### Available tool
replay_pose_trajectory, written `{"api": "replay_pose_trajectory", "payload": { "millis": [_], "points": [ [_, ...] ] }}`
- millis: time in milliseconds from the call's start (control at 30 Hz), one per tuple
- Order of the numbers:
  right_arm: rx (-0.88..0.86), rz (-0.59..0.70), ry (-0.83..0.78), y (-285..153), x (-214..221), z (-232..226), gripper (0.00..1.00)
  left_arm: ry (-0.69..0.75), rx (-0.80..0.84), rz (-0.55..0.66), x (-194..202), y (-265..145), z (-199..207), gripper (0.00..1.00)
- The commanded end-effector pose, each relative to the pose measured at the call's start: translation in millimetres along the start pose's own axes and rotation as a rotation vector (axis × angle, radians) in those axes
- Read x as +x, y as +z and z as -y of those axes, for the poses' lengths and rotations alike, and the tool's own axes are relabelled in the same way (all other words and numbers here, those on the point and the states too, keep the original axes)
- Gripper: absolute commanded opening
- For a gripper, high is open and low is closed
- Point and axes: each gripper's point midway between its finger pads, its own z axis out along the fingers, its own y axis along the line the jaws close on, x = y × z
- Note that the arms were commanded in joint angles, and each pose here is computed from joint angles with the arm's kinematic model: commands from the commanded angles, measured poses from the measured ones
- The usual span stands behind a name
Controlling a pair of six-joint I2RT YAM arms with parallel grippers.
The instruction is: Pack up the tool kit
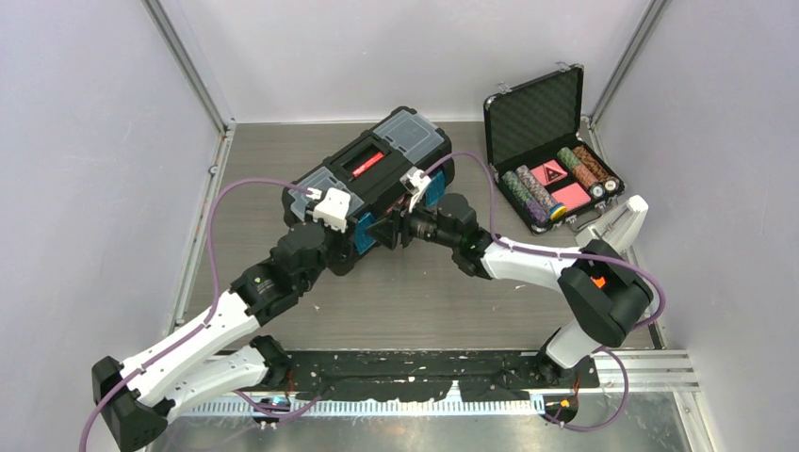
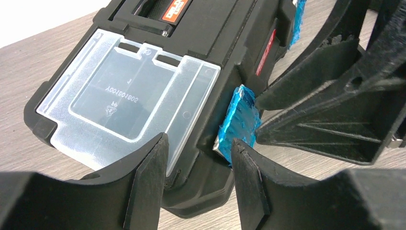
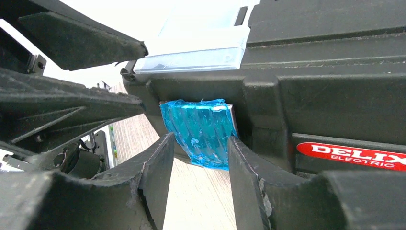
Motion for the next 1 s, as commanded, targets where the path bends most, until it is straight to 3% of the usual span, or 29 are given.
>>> {"api": "replay_pose_trajectory", "payload": {
  "millis": [0,233,533,733,967],
  "points": [
    [0.038,-0.035,0.025,10,-4,4,0.49,-0.022,0.019,0.036,-19,-5,1,0.52],
    [0.090,-0.116,0.059,12,12,14,0.49,-0.006,0.052,0.016,-15,-2,8,0.45],
    [0.114,-0.135,0.061,8,16,17,0.49,0.018,0.117,0.012,-29,5,23,0.23],
    [0.115,-0.140,0.063,9,19,18,0.50,0.047,0.124,-0.057,-23,17,30,0.19],
    [0.111,-0.141,0.076,7,22,17,0.50,0.108,-0.001,-0.138,-3,31,13,0.19]
  ]
}}
